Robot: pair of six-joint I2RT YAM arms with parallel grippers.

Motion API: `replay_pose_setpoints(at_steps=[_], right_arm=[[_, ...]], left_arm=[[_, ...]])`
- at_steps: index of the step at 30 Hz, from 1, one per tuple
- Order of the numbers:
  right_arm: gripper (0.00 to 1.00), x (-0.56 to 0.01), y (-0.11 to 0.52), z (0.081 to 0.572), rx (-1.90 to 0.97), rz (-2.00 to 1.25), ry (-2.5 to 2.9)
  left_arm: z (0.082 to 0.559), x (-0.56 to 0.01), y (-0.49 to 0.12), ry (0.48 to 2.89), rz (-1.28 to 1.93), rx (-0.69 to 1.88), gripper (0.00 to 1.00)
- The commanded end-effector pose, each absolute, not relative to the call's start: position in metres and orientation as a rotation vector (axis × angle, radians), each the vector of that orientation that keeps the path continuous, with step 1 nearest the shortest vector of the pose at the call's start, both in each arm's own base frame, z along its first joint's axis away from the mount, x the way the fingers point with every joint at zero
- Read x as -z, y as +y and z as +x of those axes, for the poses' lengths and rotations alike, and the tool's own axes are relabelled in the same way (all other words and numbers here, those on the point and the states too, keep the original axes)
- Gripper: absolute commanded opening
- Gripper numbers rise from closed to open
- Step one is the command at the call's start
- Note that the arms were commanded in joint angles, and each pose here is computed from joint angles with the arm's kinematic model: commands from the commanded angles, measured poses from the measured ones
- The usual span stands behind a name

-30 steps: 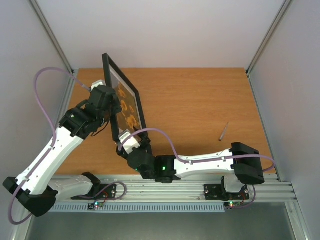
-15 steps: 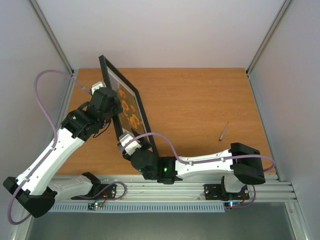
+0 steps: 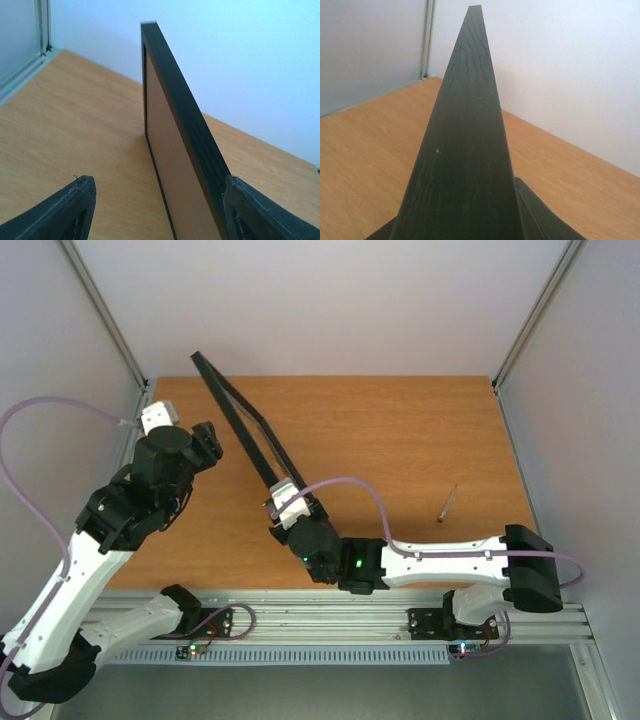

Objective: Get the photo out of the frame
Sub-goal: Turn over the photo frame at the center of the board.

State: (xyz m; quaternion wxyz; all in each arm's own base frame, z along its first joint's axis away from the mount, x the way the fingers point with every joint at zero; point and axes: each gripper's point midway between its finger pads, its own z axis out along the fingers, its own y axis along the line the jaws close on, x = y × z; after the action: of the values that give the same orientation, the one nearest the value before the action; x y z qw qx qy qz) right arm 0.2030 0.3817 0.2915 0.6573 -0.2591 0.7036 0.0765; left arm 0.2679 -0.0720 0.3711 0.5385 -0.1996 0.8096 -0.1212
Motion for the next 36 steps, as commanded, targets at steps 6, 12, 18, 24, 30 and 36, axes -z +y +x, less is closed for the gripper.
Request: replay_pose_setpoints(at_steps=[6,12,18,24,30,36], right_arm=[[0.27,-0.314,0.344,0.222,-0.324,-0.351,1.655],[0.2,-0.317,0.316,0.235,-0.417,-0.255,1.728],[0.19,-0.302,0.285,0.246,-0.502,-0.141,1.824],[0.2,-0.276,0.26,0.256,-0.687,0.056,1.912],[0.2,-0.24,0.249,0.267,-0.84,0.176,1.972],[0.2,-0.207,0.243,0.265,-0.933,0.248,1.998]], left_arm=[[0.251,-0.407,-0.046,1.798,-0.483,0.261,0.76],[0.248,-0.375,-0.053,1.866,-0.451,0.274,0.76],[0.249,-0.328,-0.063,1.958,-0.459,0.302,0.82],[0.25,-0.255,-0.074,2.065,-0.532,0.395,0.87],[0.257,-0.179,-0.09,2.208,-0.615,0.564,0.9],[0.256,-0.137,-0.09,2.26,-0.651,0.605,0.91]])
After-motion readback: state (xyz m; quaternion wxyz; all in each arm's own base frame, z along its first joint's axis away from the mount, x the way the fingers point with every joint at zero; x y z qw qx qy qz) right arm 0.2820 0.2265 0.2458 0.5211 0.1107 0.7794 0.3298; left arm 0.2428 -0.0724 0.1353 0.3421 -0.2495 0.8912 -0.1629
